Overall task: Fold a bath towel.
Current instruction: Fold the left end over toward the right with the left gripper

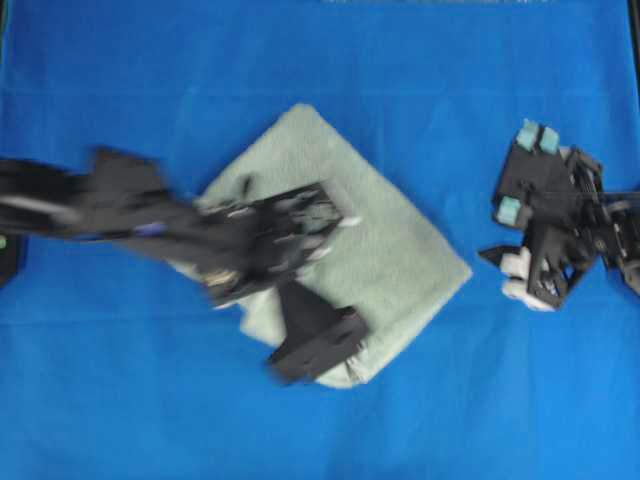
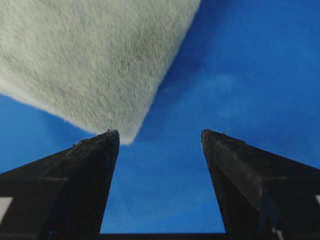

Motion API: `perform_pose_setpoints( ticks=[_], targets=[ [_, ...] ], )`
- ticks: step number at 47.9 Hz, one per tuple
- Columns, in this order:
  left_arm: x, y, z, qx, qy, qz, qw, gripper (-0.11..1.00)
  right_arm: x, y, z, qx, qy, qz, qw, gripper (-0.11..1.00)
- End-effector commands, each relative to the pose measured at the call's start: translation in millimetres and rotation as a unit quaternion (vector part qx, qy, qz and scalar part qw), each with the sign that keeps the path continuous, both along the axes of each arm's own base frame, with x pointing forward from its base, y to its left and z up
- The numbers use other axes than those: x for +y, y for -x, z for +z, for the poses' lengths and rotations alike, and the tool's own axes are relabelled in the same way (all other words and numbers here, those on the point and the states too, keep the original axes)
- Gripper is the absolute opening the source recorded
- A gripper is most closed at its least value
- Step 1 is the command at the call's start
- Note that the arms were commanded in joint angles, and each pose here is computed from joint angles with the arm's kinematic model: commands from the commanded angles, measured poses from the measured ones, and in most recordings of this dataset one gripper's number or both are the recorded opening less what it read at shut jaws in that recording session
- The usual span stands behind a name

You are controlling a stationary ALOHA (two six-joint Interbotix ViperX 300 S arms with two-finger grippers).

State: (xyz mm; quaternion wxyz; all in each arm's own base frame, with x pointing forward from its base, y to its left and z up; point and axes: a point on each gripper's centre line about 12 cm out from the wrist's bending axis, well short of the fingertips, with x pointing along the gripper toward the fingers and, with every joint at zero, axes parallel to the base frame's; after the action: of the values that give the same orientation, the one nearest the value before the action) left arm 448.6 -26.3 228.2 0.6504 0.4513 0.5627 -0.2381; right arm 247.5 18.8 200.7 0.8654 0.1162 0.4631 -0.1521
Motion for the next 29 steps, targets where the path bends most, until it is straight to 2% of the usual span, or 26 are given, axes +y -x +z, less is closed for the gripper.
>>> perform_pose_setpoints(
  ticks=[1, 7, 17, 22, 29],
  targets=[
    [15, -33, 10, -0.035, 0.003, -0.019, 0.9992, 0.08, 0, 1, 6, -0.014, -0.002, 0.001, 0.9999, 0.66],
    [18, -60, -8, -0.055, 0.005, -0.031, 0.9980, 0.08, -1, 3, 4, -0.013, -0.002, 0.002, 0.9999, 0.66],
    [18, -66, -20, -0.083, 0.023, -0.031, 0.9958, 0.08, -3, 6, 5, -0.017, 0.011, 0.008, 0.9998, 0.66],
    [23, -66, -21, -0.102, 0.042, -0.011, 0.9938, 0.09, -4, 6, 6, -0.022, 0.017, 0.012, 0.9995, 0.66],
    [29, -69, -20, -0.145, 0.082, 0.037, 0.9853, 0.09, -4, 4, 8, -0.028, 0.020, 0.016, 0.9993, 0.66]
  ],
)
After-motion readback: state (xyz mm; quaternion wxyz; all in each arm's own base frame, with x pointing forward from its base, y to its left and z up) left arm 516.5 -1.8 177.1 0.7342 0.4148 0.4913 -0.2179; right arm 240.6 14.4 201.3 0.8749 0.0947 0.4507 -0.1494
